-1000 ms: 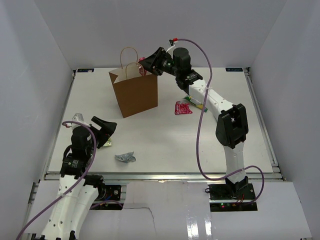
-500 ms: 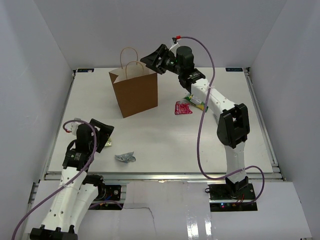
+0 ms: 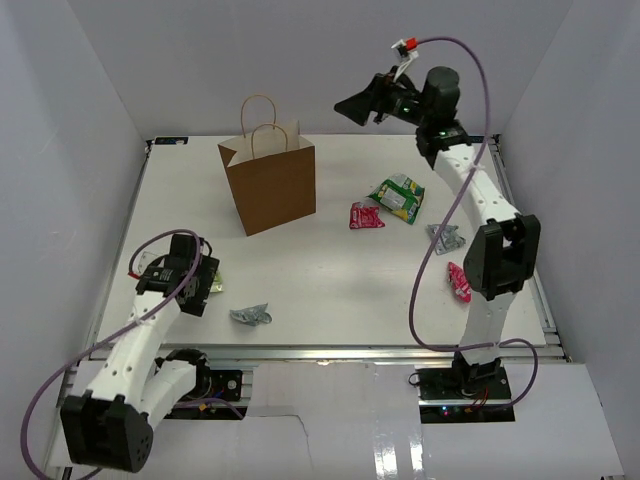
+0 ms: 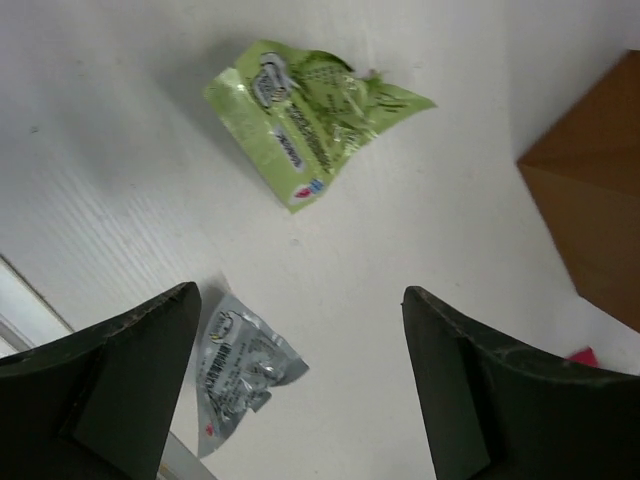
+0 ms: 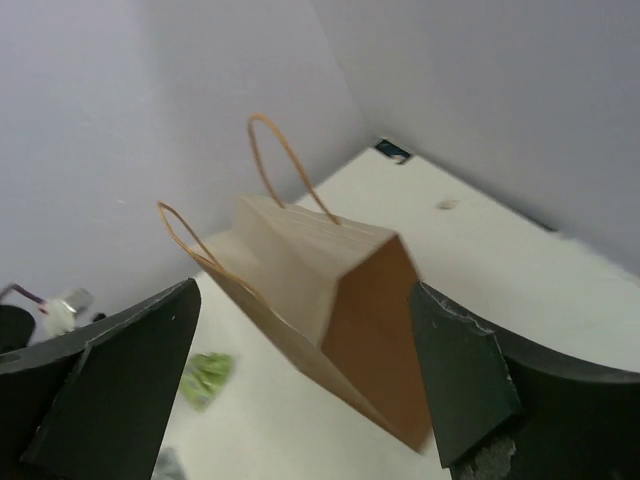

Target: Place the snacks into the paper bag

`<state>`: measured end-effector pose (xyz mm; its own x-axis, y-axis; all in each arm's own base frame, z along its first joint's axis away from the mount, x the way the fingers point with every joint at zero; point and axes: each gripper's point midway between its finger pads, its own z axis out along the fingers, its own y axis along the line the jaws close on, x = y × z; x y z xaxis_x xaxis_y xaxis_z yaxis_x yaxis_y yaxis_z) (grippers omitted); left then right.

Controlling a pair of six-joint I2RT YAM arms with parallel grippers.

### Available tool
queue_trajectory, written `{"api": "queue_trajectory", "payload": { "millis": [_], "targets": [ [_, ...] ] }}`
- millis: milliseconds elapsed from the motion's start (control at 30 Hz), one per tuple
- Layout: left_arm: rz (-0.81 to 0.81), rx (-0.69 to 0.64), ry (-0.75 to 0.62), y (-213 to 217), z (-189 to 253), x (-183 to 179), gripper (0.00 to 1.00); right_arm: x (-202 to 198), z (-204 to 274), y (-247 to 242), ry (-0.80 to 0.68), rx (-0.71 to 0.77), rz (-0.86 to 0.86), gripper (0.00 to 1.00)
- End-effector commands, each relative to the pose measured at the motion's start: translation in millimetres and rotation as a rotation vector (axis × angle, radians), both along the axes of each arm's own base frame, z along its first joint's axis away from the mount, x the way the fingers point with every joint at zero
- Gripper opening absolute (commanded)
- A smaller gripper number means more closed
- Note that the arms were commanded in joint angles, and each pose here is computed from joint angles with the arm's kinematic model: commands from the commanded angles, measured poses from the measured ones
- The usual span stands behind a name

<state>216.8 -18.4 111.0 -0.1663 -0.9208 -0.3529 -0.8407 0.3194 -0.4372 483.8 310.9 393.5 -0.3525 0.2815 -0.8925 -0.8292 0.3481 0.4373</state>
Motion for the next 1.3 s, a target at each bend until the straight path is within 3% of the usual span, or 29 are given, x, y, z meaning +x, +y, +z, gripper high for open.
{"api": "queue_trajectory", "payload": {
  "millis": [0,33,67,267,500,667,867,1000,1033,1267],
  "targets": [
    [0.105,0.025,0.115,9.5,-14.9,-1.3,0.94,-20.0,6.4,-41.0,-0.247,-0.209,0.000,0.90],
    [0.099,0.028,0.105,9.1,-16.4,8.7,0.95,-27.0,-22.2,-51.5,-0.159,-0.285,-0.002,0.90],
    [0.093,0.039,0.149,9.4,-27.1,12.6,0.96,-24.1,-37.0,-61.8,-0.201,-0.368,-0.030,0.90],
    [0.110,0.005,0.165,27.3,-41.3,53.9,0.98,-72.3,-127.1,-112.4,-0.102,-0.542,-0.029,0.90],
    [0.140,-0.075,0.187,45.4,-55.6,77.2,0.97,-123.6,-174.0,-126.2,-0.070,-0.581,0.026,0.90],
    [0.137,-0.121,0.226,45.4,-75.9,79.4,0.93,-135.1,-182.7,-123.8,-0.030,-0.559,0.053,0.90],
    [0.136,-0.145,0.282,48.6,-100.2,78.5,0.75,-141.0,-185.7,-120.6,-0.013,-0.539,0.084,0.90],
    [0.096,-0.138,0.259,48.6,-99.8,82.4,0.44,-148.2,-183.7,-118.5,-0.022,-0.529,0.117,0.90],
    [0.074,-0.127,0.241,49.3,-96.9,86.0,0.37,-150.6,-182.3,-117.9,-0.032,-0.528,0.128,0.90],
    [-0.127,-0.042,-0.002,47.7,-33.8,120.3,0.10,-163.4,-184.6,-118.5,-0.075,-0.551,0.187,0.90]
  ]
}}
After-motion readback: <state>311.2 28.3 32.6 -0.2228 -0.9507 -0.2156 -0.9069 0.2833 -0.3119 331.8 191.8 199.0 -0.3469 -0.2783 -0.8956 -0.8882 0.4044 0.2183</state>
